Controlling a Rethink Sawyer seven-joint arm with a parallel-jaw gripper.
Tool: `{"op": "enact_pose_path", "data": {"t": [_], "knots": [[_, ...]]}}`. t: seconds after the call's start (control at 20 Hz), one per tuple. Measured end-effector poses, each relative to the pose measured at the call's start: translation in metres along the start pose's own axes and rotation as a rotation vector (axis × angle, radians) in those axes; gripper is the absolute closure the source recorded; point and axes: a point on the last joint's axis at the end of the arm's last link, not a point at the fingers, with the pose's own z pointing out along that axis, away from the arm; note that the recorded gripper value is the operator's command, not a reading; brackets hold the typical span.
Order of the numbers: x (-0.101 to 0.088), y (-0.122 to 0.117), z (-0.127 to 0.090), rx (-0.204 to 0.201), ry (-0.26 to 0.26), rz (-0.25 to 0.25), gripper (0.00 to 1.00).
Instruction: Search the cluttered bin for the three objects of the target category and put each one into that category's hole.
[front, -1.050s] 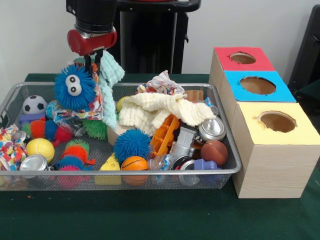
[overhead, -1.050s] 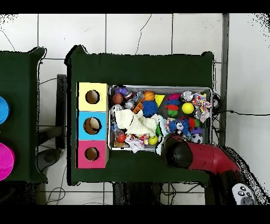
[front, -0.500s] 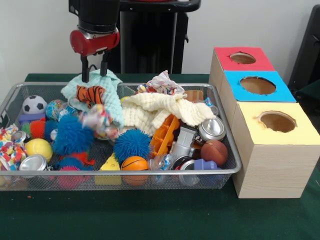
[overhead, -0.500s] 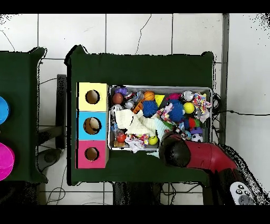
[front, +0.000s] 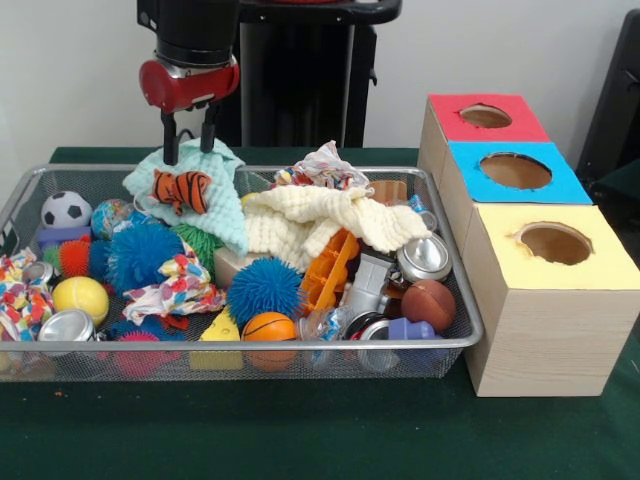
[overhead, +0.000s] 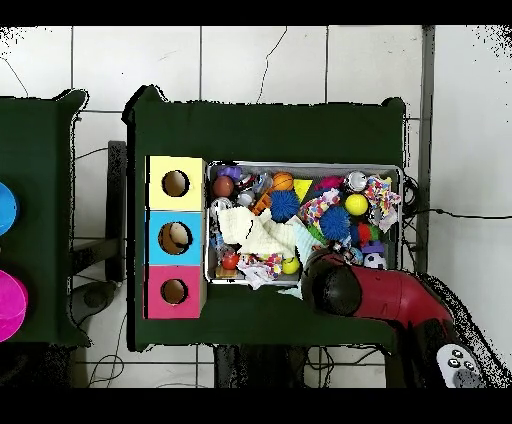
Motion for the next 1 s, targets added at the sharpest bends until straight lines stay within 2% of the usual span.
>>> {"op": "enact_pose_path", "data": {"t": [0.35, 0.65, 1.0], "knots": [[0.011, -0.006, 0.012, 0.014, -0.025, 0.03, 0.0], [0.027, -0.01, 0.038, 0.066, -0.076, 0.056, 0.0], [0.026, -0.007, 0.047, 0.093, -0.105, 0.052, 0.0]]}}
